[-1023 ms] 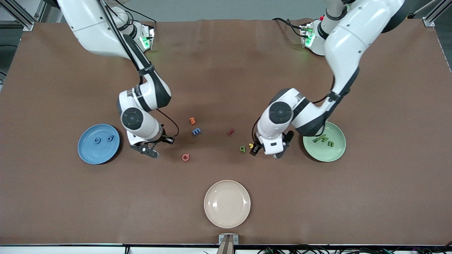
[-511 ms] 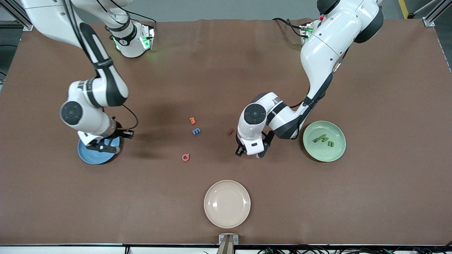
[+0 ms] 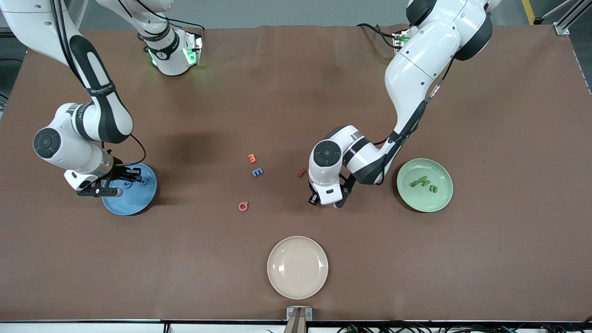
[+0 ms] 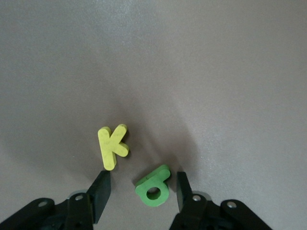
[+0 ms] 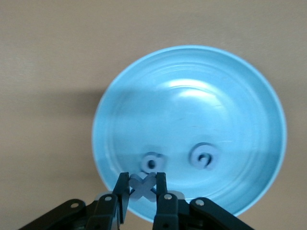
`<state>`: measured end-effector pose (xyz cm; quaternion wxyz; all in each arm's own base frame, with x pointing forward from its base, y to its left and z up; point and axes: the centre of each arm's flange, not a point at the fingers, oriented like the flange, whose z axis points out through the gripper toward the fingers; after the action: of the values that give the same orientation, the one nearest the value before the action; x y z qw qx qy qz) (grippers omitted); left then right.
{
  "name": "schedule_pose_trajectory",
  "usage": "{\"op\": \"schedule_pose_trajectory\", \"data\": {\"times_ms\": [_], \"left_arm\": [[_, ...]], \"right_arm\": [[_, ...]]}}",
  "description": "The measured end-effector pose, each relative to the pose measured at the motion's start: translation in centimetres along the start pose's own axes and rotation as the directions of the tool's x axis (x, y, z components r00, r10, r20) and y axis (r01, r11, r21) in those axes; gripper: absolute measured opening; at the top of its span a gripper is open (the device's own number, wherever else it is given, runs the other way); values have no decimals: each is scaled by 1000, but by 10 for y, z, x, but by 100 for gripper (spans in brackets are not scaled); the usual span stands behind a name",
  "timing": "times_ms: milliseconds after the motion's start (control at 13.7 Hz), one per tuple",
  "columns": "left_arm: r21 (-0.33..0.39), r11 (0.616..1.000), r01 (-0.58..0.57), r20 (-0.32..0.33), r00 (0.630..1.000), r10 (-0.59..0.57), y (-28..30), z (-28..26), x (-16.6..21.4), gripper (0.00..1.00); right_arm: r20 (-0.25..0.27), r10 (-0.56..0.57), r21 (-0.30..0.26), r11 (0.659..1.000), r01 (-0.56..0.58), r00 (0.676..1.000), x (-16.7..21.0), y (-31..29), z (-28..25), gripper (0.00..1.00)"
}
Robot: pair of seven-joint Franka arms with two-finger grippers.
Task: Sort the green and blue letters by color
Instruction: 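Carry the blue x to the blue plate while the left gripper carries green d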
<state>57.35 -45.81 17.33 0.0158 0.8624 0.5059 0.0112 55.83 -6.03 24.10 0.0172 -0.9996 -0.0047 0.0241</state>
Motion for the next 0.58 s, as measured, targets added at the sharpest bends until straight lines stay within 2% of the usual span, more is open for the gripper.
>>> {"op": "schedule_pose_trajectory", "data": {"times_ms": [146,219,292,511,584], "left_arm": [[-1,1000,-3,0,1000,3,0,0,-2,63],[2,1000,-4,-1,1000,4,0,0,-3,57],[3,1000,-4,-1,1000,4,-1,0,-3,57],[0,1000,-1,-2,1000,1,2,-4,-2,30],[-6,1000,2,-2,1000,-2,4,-6,-1,30]], "right_arm": [[-2,-26,1,1000,26,1000,-4,14,4,26],[0,-44,1,999,44,999,-5,19,7,26],[3,-59,3,998,59,998,-7,23,10,26],[17,-70,7,998,70,997,-13,28,20,26],[16,-71,6,997,70,997,-14,28,24,26]]}}
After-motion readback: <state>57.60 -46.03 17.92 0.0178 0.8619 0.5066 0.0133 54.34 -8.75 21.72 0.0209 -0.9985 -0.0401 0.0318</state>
